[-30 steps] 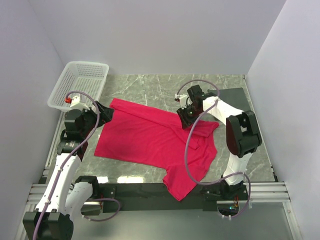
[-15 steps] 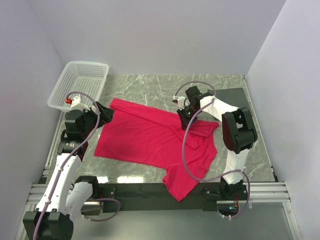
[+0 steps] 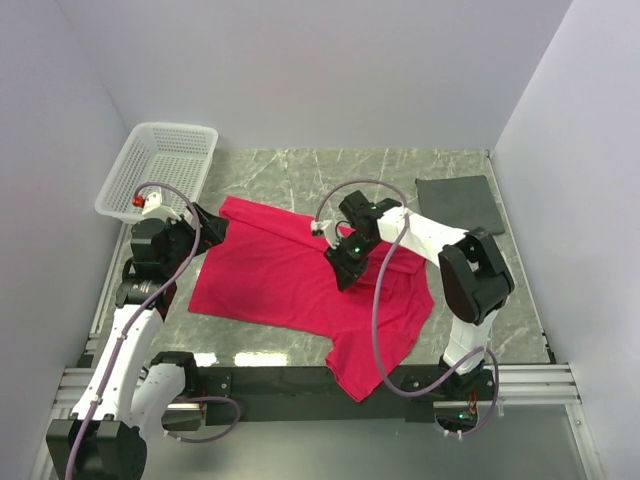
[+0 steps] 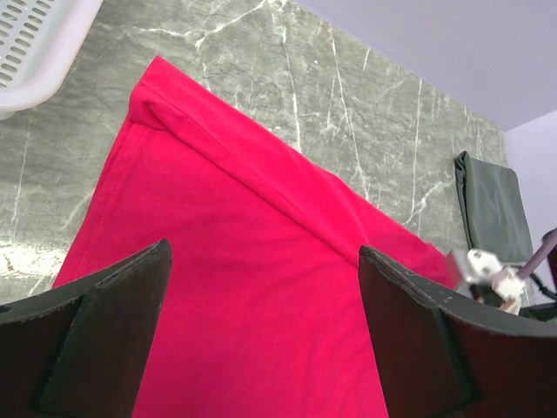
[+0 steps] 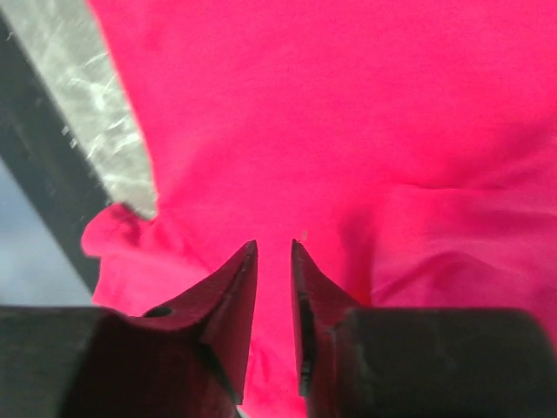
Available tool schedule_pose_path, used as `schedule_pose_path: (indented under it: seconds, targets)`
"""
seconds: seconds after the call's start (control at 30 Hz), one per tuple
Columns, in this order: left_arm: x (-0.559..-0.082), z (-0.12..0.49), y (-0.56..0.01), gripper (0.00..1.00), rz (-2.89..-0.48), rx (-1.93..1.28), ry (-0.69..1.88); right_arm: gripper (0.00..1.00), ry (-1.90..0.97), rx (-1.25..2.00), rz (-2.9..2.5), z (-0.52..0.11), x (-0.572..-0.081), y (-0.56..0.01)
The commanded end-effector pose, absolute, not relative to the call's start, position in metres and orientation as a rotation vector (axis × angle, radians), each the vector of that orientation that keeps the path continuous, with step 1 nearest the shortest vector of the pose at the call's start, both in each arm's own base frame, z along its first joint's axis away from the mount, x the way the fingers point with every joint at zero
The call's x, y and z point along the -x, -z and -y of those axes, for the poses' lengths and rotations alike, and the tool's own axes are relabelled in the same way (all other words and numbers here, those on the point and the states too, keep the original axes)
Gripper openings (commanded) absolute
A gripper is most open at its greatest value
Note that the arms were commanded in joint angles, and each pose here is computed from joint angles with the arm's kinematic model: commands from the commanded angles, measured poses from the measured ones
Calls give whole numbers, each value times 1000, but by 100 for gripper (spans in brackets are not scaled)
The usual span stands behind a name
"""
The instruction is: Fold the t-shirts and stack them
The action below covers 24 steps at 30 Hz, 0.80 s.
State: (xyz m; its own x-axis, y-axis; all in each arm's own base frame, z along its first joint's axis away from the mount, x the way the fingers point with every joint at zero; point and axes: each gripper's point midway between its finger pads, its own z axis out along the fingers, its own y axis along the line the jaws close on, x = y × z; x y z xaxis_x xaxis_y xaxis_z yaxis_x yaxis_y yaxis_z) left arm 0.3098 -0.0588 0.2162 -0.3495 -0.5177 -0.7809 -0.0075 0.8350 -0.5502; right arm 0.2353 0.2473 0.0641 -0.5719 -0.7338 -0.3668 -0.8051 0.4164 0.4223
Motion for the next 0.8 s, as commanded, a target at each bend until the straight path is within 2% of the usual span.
schedule_pose_path:
  seconds: [0.0, 0.03, 0.13, 0.33, 0.5, 0.77]
  targets:
    - [-312, 58, -225, 93, -1829, 374, 554, 33, -968, 1464, -2516, -254, -220, -75]
    - [-312, 58, -224, 93, -1830, 376, 552, 41, -973, 1472, -2523, -253, -218, -77]
    - [-311, 58, -224, 93, -1829, 378, 555, 45, -940, 1481, -2493, -253, -227, -85]
    - [-309, 55, -224, 94, -1828, 381, 537, 44, -858, 1343, -2454, -234, -262, -112]
    - [-309, 58, -223, 94, -1822, 383, 556, 48, -610, 1360, -2515, -195, -267, -79]
    - [-310, 59, -224, 93, -1827, 374, 562, 52, -590, 1412, -2562, -186, -259, -51]
